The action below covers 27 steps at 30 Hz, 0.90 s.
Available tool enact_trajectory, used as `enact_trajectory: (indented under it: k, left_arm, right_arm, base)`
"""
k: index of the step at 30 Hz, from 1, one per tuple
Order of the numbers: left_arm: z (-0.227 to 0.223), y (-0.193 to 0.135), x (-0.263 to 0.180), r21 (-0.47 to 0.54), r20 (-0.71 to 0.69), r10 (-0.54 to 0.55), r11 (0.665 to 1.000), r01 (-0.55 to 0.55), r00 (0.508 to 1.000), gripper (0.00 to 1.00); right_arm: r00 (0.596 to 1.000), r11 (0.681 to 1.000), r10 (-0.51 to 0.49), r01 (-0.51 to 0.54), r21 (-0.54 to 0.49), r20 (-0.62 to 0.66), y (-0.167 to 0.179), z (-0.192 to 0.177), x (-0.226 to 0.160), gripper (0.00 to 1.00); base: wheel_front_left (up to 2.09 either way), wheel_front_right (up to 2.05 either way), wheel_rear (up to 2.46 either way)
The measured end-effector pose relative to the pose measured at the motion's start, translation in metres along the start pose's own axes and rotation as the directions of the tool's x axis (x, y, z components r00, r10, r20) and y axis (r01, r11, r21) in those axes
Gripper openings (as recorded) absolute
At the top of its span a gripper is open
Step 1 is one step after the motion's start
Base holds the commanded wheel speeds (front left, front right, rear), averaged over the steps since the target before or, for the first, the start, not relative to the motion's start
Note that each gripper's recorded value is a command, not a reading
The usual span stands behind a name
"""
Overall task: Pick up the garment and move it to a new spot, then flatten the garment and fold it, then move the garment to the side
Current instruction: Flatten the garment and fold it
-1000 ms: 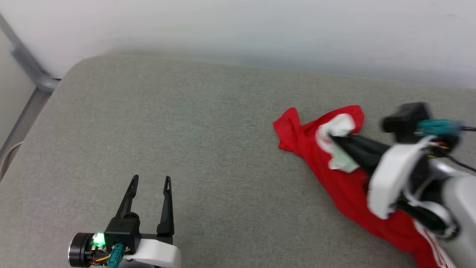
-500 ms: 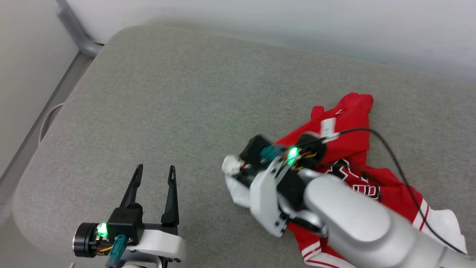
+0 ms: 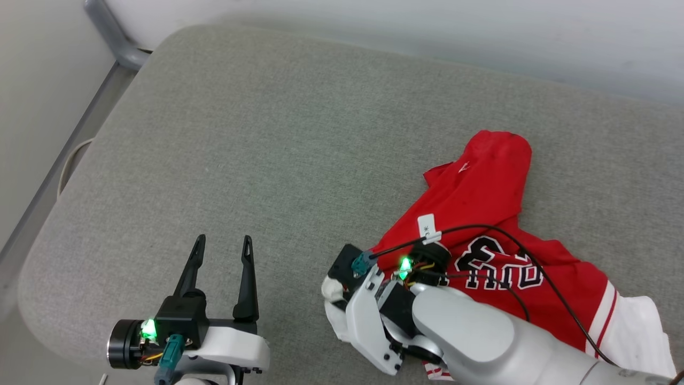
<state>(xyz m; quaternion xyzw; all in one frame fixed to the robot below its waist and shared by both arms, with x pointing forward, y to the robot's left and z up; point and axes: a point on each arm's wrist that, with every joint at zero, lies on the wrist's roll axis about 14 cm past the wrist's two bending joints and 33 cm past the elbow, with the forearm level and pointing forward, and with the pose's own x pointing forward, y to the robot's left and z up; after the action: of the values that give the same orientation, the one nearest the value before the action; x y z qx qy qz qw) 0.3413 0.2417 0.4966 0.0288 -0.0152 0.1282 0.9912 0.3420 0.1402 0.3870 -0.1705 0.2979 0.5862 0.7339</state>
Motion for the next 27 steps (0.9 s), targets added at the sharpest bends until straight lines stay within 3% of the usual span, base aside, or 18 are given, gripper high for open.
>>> enact_trajectory:
  k: [6,13,21,27]
  left_arm:
    - [0.005,-0.003,-0.002,-0.004,0.019,-0.016,1.0,0.016,1.0,1.0]
    - [0.008,-0.011,-0.01,-0.005,0.034,-0.052,0.999,0.052,0.998,1.0]
    - [0.012,-0.02,-0.018,-0.011,0.051,-0.088,0.996,0.089,0.995,1.0]
    - [0.014,-0.026,-0.021,-0.013,0.057,-0.114,0.993,0.114,0.992,1.0]
  right_arm:
    - [0.967,0.999,-0.046,0.047,0.004,0.251,-0.014,0.055,-0.026,1.0]
    - [0.865,0.972,-0.224,0.232,0.039,0.449,-0.072,0.08,-0.1,1.0]
    - [0.727,0.85,-0.508,0.509,0.134,0.462,-0.141,0.045,-0.205,1.0]
    - [0.691,0.75,-0.657,0.64,0.169,0.3,-0.162,-0.011,-0.268,1.0]
  base:
    - [0.0,0.0,0.0]
    - [0.0,0.0,0.0]
    - [0.0,0.0,0.0]
    - [0.0,0.0,0.0]
